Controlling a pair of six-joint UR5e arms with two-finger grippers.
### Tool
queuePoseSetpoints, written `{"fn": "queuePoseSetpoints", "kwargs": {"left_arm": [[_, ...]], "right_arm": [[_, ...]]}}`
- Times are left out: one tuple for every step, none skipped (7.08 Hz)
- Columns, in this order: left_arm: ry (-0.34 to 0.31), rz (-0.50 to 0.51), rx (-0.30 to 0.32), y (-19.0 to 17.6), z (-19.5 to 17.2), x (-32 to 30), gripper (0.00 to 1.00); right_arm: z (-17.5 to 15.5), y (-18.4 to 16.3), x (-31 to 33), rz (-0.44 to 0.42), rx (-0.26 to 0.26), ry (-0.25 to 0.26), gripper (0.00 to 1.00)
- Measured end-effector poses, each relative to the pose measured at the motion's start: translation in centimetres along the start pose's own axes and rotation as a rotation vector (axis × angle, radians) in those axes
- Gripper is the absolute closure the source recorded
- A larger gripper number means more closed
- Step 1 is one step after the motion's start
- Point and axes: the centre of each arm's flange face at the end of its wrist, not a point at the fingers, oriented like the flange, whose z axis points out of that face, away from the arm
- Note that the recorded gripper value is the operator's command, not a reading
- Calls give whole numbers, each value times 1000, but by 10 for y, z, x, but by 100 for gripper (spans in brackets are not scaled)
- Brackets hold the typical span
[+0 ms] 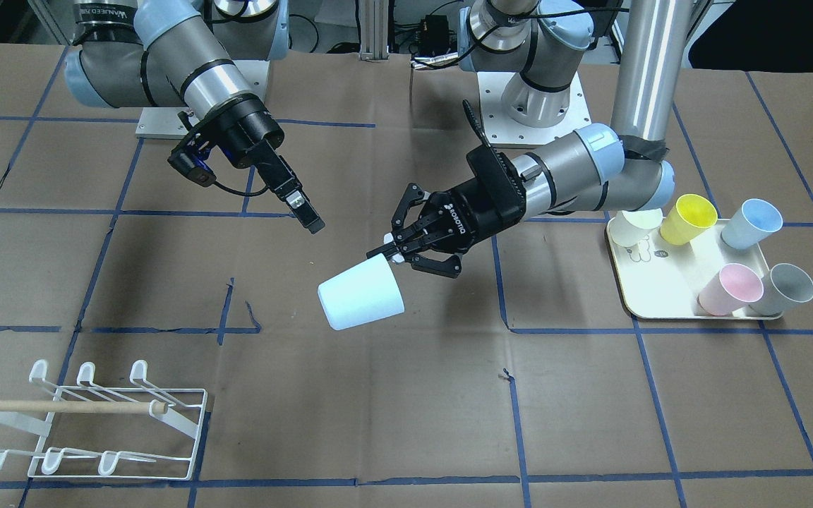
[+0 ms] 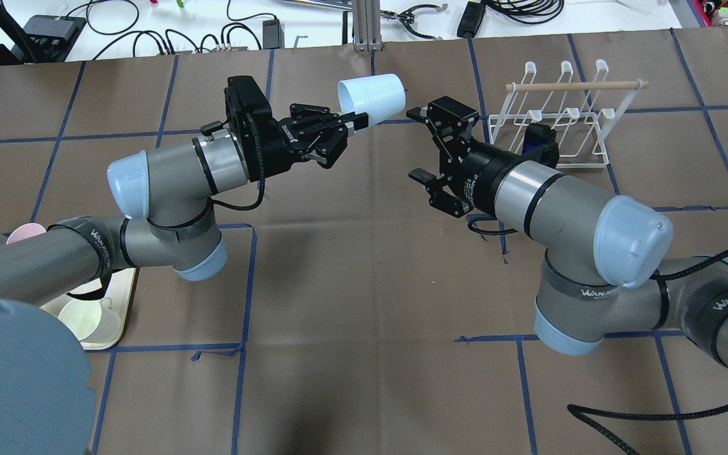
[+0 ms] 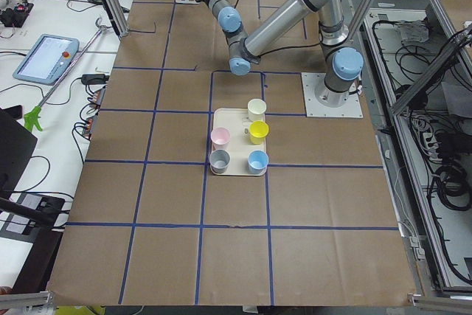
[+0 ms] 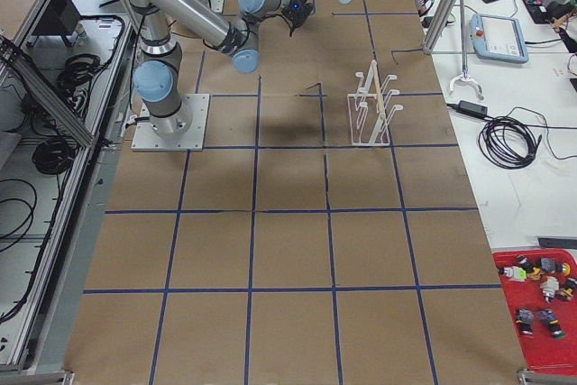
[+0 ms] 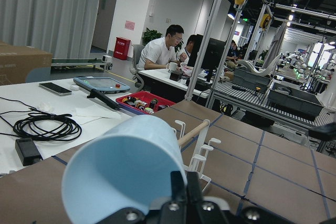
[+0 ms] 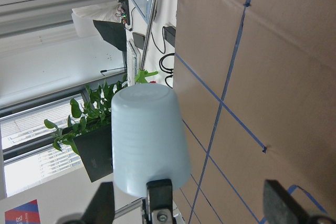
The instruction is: Transfer IKEA cup to right arm and place on rack
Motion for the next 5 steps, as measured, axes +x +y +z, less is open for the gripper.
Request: {"fn": "queuePoseSetpoints", "kwargs": {"left_arm": [[-10, -2, -6, 2, 6, 6, 93], [-14, -5, -8, 2, 8, 9, 93], [-16, -9, -8, 1, 8, 10, 93], [-16, -10, -7, 1, 9, 10, 93], [-16, -12, -7, 1, 9, 11, 93]], "right_arm": [[7, -3, -3, -15, -23, -11, 2], [13, -6, -5, -24, -35, -20, 2], [18, -9, -3, -29, -39, -24, 2], [23, -12, 0, -28, -41, -24, 2], [29, -16, 0, -29, -43, -24, 2]]}}
